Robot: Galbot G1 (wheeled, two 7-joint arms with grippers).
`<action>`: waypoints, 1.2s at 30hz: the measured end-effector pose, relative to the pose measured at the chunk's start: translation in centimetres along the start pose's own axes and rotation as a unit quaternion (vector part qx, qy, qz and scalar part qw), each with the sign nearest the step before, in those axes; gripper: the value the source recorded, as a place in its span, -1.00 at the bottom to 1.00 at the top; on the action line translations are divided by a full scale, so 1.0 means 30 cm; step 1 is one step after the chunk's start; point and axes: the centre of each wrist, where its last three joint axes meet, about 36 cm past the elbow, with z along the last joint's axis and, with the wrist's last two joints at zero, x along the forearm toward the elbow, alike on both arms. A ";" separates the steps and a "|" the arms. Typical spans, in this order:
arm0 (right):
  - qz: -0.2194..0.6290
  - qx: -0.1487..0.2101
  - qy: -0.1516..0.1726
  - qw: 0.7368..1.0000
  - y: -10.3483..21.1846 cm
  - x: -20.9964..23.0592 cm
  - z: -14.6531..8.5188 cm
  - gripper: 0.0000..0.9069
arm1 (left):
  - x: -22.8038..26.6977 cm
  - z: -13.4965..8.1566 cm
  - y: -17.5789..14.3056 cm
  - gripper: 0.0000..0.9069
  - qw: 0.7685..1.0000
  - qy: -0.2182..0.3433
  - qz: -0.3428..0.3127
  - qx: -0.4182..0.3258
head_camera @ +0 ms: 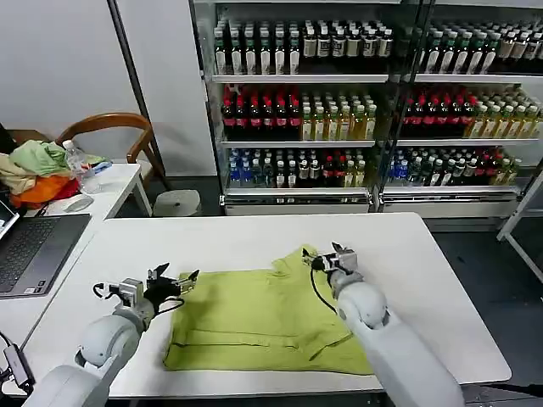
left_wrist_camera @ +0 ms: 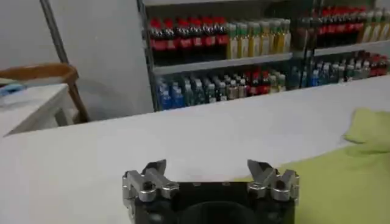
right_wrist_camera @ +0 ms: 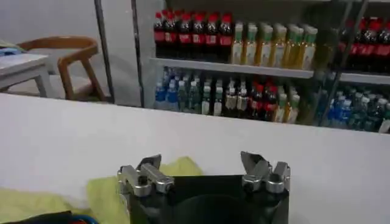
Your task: Fold and organize the clothes.
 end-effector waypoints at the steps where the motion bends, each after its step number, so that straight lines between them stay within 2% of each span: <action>1: -0.001 -0.001 0.002 1.000 0.004 -0.016 0.000 1.00 | -0.007 0.004 0.005 1.00 1.000 0.003 0.000 0.000; 17: -0.013 -0.023 0.034 0.999 0.029 -0.161 0.047 1.00 | -0.056 0.053 0.016 1.00 1.000 0.030 -0.001 0.007; 18: -0.013 -0.023 0.036 0.999 0.031 -0.163 0.051 0.96 | -0.058 0.055 0.014 1.00 0.999 0.031 -0.002 0.008; 19: -0.014 -0.023 0.037 0.999 0.032 -0.165 0.055 0.44 | -0.059 0.057 0.011 1.00 0.999 0.033 -0.002 0.008; 20: -0.014 -0.023 0.038 0.999 0.033 -0.166 0.057 -1.00 | -0.059 0.060 0.008 0.49 0.999 0.034 -0.002 0.009; 21: -0.016 -0.024 0.039 0.999 0.034 -0.166 0.059 -1.00 | -0.059 0.062 0.007 -0.07 0.999 0.036 -0.002 0.010; 22: -0.017 -0.024 0.039 0.999 0.036 -0.166 0.060 -1.00 | -0.058 0.063 0.006 -0.91 0.999 0.037 -0.002 0.011; 29: -0.023 -0.027 0.043 0.998 0.045 -0.164 0.059 -1.00 | -0.051 0.078 -0.008 -0.89 0.999 0.036 0.006 0.021; 36: -0.026 -0.028 0.045 0.998 0.044 -0.156 0.062 -1.00 | -0.054 0.063 -0.014 -0.89 0.999 0.025 0.010 0.028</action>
